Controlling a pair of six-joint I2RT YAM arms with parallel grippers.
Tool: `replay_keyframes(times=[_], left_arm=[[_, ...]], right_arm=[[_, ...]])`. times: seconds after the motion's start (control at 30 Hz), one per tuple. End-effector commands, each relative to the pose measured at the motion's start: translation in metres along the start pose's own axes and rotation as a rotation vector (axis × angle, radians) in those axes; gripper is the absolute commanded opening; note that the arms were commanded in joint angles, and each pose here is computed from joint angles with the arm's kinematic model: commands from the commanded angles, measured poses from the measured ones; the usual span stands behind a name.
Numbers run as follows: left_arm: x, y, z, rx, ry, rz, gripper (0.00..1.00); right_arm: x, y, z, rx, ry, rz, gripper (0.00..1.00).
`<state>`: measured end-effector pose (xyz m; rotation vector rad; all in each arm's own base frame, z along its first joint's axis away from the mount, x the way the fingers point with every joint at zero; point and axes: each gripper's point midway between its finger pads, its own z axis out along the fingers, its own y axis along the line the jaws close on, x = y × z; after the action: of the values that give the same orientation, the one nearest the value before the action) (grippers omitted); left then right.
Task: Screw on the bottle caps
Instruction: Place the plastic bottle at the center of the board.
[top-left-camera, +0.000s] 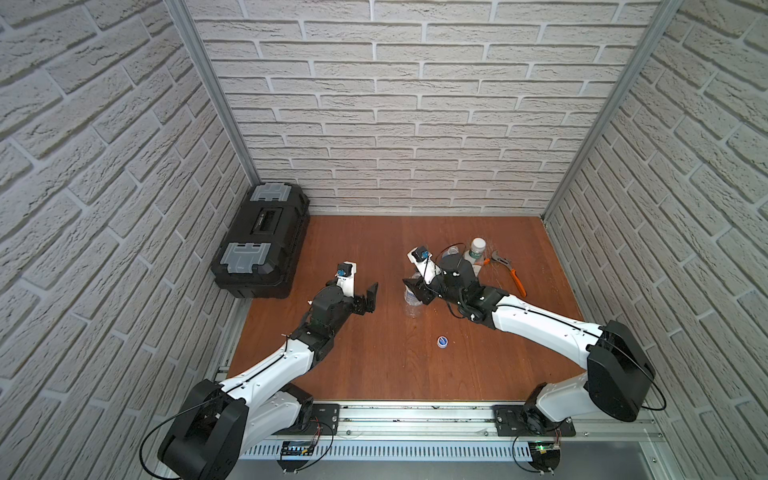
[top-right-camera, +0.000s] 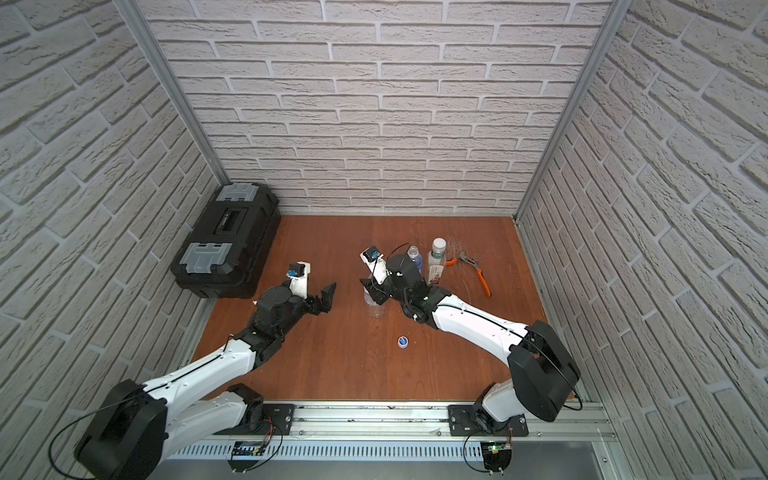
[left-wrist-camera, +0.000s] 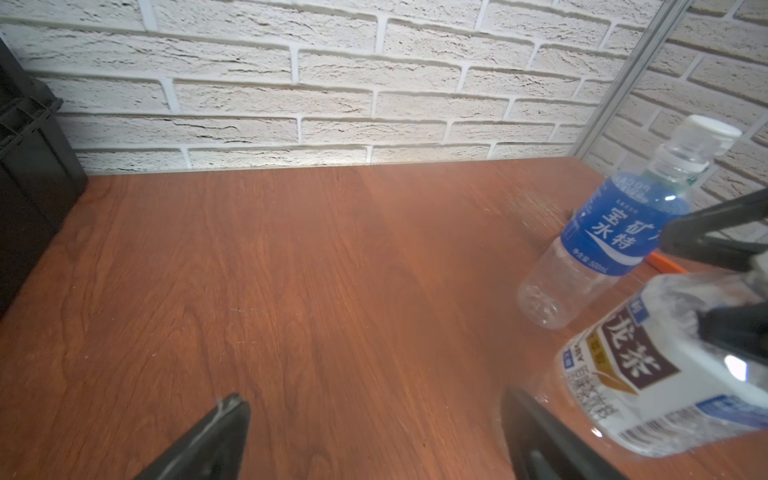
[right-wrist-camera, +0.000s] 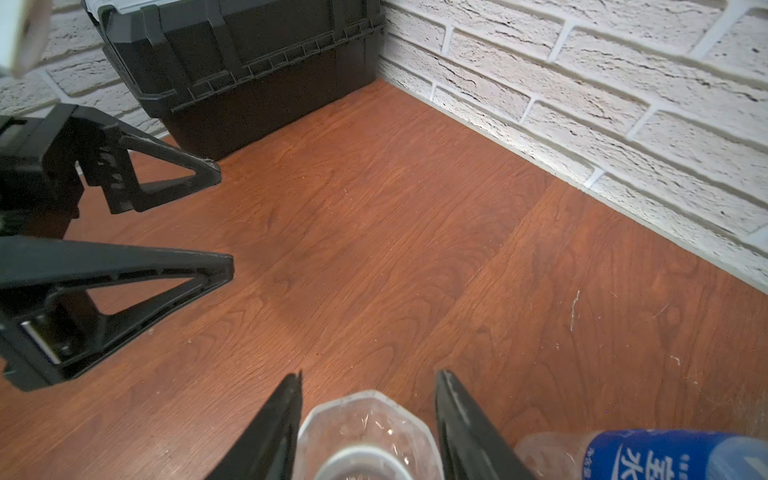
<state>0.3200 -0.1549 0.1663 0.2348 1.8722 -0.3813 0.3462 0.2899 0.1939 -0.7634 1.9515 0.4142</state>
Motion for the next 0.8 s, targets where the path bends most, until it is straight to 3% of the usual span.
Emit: replay_keyframes(times=[0.0,0.17,0.37,0.5,0.57,0.77], left_arm=[[-0.017,-0.003,-0.001,0.015,-0.042,-0.018,0.98],[-0.022,-0.006,-0.001,0.025,-0.045,-0.019,0.98],[-0.027,-0.019,-0.001,0.089,-0.031,-0.013,0.98],[-0.031,-0.036,-0.003,0.167,-0.057,0.011,0.98],[-0.032,-0.041,-0.004,0.194,-0.07,0.017,0.98],[-0.032,-0.044,-0.005,0.204,-0.069,0.024,0.98]], right_arm=[[-0.016,0.002,-0.013,0.003,-0.06,-0.006,0.62],[-0.021,-0.003,-0.032,0.034,-0.041,-0.006,0.8],[0.005,-0.037,-0.096,0.192,0.082,0.051,0.87],[0.051,-0.081,-0.143,0.36,0.191,0.184,0.83],[0.083,-0.105,-0.163,0.44,0.266,0.307,0.75],[0.171,-0.16,-0.19,0.657,0.431,0.639,0.6]])
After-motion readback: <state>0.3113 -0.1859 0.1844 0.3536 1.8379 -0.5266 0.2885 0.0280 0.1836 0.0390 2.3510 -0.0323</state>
